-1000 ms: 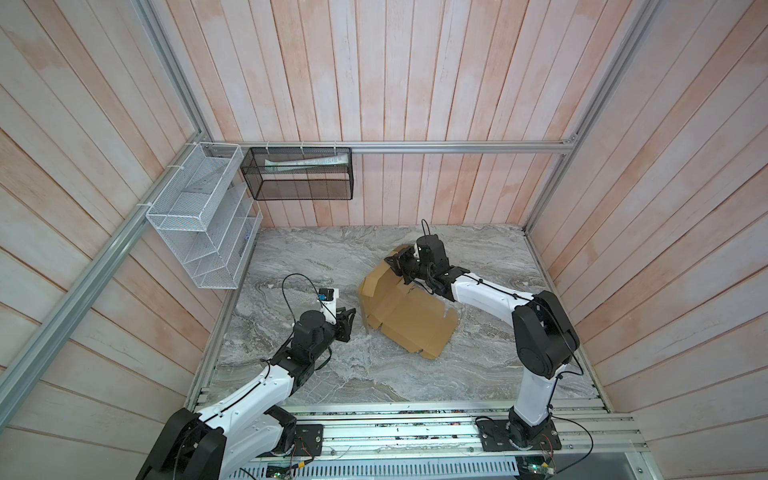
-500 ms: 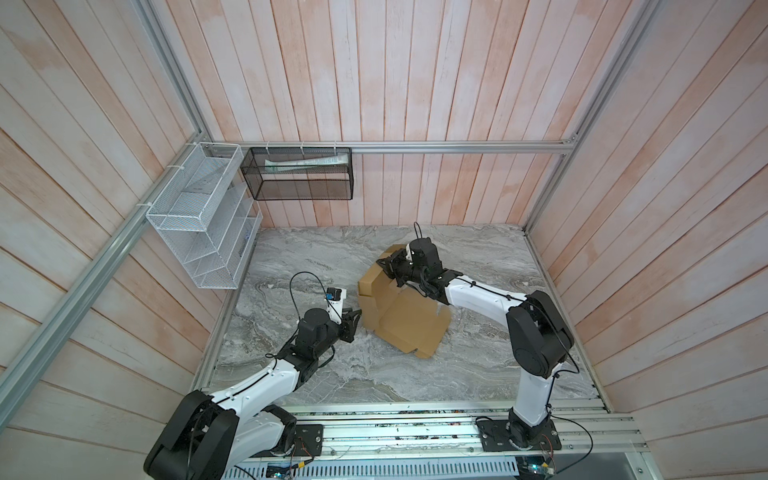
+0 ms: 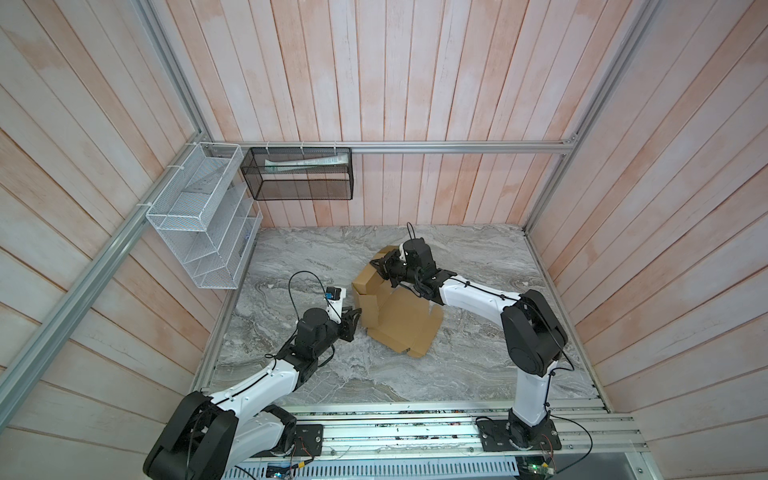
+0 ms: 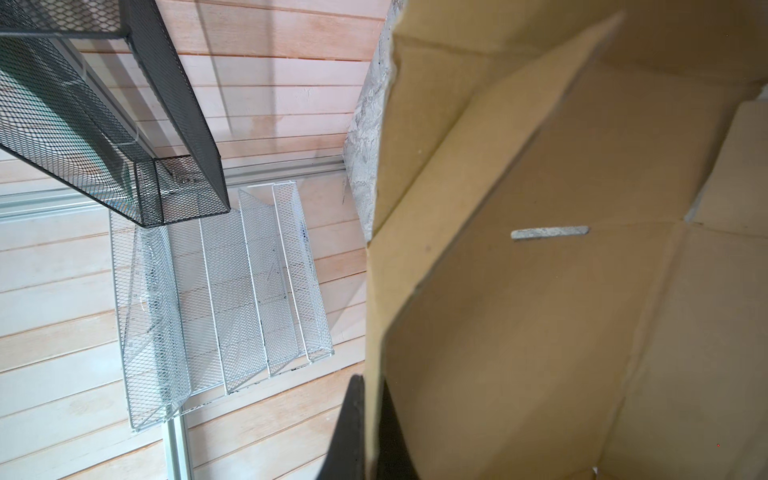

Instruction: Fold the paper box

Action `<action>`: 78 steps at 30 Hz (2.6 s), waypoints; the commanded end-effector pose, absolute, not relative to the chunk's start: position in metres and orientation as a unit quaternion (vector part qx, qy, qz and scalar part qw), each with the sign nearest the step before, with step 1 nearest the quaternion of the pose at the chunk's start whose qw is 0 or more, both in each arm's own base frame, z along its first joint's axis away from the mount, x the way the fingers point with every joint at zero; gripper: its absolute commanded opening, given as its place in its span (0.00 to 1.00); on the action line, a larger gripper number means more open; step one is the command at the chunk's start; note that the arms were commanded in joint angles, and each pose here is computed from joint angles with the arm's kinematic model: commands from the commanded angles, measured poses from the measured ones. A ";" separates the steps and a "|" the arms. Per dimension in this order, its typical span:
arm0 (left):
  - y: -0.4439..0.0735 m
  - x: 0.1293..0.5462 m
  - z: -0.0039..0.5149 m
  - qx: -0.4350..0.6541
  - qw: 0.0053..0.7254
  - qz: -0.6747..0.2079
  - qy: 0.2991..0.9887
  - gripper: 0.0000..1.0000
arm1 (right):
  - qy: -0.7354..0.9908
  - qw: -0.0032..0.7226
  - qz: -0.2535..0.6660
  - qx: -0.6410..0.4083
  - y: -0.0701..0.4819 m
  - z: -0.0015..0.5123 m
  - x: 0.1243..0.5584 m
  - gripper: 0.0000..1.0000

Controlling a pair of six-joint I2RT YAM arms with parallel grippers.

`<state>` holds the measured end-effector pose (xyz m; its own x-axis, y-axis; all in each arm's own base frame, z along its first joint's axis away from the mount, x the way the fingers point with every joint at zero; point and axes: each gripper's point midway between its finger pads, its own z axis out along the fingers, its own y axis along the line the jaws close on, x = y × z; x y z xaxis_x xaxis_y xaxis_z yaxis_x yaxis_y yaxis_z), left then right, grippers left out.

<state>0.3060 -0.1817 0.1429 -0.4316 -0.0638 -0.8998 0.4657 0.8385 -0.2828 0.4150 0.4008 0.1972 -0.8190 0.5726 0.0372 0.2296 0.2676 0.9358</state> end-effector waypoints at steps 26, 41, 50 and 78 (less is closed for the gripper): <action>-0.170 0.296 0.109 0.063 0.496 -0.270 0.823 0.36 | 0.756 0.170 0.580 0.251 0.411 0.150 0.400 0.00; -0.193 0.289 0.123 0.073 0.505 -0.293 0.809 0.39 | 0.756 0.166 0.583 0.247 0.415 0.150 0.398 0.00; -0.203 0.310 0.123 0.062 0.511 -0.277 0.812 0.41 | 0.755 0.164 0.587 0.243 0.418 0.151 0.397 0.00; -0.204 0.324 0.119 0.000 0.523 -0.195 0.830 0.46 | 0.723 0.184 0.631 0.215 0.420 0.183 0.393 0.00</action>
